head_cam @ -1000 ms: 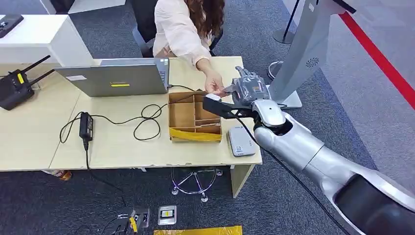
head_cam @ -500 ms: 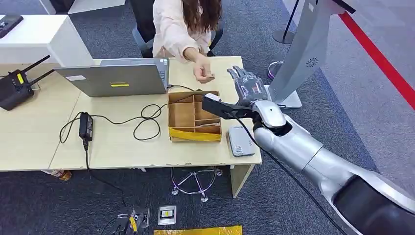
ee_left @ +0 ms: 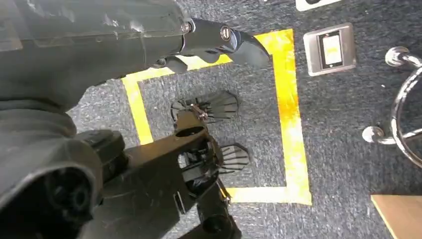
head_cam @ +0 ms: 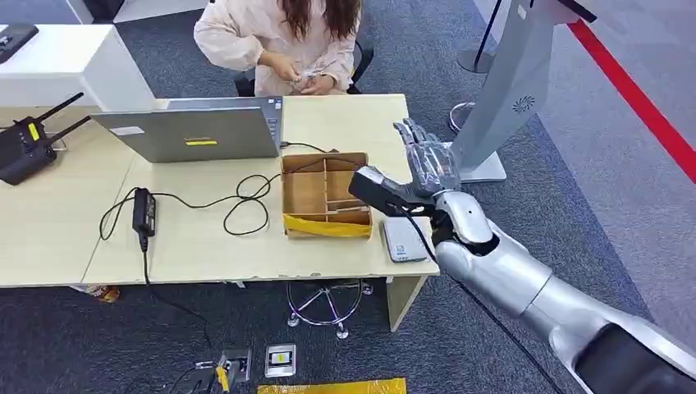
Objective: Pass the card to the sensor for recognition and then transmit it.
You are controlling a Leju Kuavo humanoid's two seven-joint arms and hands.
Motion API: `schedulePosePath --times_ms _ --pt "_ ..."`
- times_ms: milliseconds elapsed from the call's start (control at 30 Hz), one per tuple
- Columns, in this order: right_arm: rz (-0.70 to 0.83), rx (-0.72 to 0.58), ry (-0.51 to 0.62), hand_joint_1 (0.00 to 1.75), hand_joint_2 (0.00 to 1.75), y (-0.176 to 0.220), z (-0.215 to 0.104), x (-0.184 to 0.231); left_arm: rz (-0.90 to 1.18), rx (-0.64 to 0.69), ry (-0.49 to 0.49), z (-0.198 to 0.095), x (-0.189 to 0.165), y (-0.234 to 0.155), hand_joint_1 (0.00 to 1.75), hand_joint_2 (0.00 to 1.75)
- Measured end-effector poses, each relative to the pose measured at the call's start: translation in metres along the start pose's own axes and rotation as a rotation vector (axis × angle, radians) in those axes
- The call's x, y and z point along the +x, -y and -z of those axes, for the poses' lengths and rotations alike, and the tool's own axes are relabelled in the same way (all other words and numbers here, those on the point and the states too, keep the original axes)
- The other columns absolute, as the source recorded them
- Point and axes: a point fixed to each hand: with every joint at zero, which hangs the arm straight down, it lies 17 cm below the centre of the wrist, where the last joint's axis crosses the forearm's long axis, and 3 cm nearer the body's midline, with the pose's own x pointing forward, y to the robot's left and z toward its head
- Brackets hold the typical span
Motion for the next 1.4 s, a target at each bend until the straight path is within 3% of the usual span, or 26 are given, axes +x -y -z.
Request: schedulePosePath --times_ms 400,967,1000,1400 --pt "0.145 0.003 0.049 0.00 0.00 -0.015 -0.047 0.022 -0.053 0.033 -0.007 -0.002 -0.014 -0.007 0.00 0.00" --pt "0.158 0.058 0.167 0.00 0.00 -0.051 -0.082 0.074 -0.080 0.061 -0.007 -0.001 -0.015 -0.014 0.00 0.00" --pt "0.156 0.061 0.171 0.00 1.75 -0.052 -0.083 0.075 -0.082 0.061 -0.007 -0.001 -0.016 -0.014 0.00 0.00" --pt "0.097 0.116 0.228 0.00 1.75 -0.079 -0.087 0.100 -0.086 0.066 -0.012 -0.001 -0.015 -0.016 0.00 0.00"
